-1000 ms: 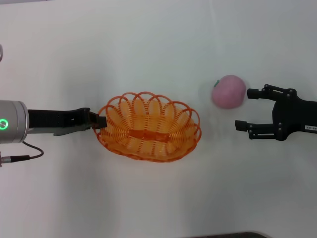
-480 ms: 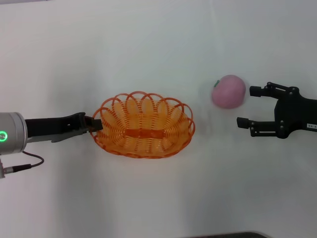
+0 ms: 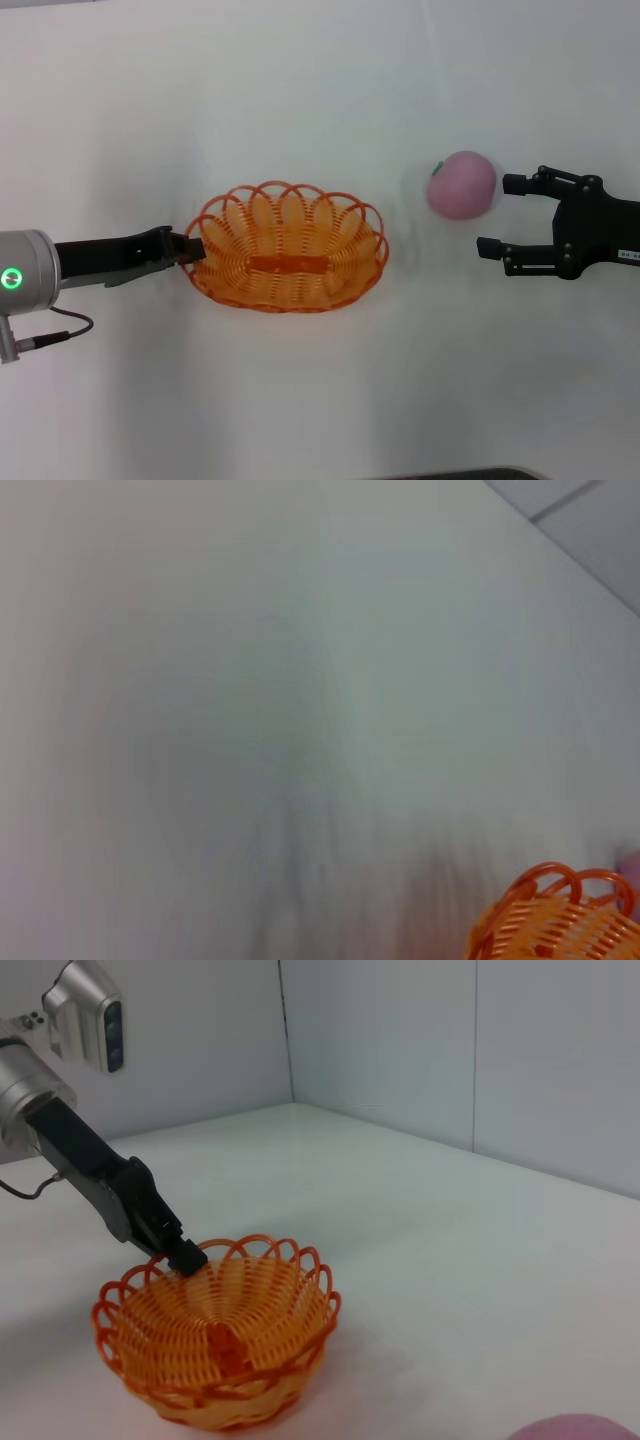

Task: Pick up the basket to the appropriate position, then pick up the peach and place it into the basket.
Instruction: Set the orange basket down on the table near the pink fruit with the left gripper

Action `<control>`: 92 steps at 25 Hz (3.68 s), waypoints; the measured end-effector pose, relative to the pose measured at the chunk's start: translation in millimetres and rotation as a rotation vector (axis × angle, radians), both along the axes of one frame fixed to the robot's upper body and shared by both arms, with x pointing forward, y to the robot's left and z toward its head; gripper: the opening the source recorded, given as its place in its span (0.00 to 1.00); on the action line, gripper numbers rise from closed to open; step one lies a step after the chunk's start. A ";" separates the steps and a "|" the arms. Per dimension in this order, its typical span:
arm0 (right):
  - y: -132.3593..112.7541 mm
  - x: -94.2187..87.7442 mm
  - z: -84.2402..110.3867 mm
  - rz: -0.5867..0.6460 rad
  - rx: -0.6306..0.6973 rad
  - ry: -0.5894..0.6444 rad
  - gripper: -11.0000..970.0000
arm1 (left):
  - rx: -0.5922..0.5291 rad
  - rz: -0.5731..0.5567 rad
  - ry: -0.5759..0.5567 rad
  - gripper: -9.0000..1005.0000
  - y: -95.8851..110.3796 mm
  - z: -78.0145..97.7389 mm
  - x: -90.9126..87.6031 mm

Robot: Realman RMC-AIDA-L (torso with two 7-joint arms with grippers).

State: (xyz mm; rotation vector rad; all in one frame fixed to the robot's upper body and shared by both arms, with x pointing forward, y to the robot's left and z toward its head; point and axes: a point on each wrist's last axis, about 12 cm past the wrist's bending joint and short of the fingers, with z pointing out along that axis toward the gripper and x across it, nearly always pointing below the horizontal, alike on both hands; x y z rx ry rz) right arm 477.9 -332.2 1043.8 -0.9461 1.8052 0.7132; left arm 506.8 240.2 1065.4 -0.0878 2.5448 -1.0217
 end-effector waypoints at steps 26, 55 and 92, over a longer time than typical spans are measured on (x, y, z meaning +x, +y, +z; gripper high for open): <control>1.0 1.6 0.2 -0.001 -0.001 -0.003 0.97 | -0.041 0.046 0.014 0.06 3.1 -4.7 -1.6; 3.1 4.3 1.3 0.003 0.000 -0.010 0.97 | -0.254 0.038 -0.083 0.63 44.0 -4.5 -16.9; 5.1 15.2 -4.3 -0.184 0.118 -0.041 0.97 | 0.142 -0.465 -1.004 0.89 66.9 -31.8 -65.7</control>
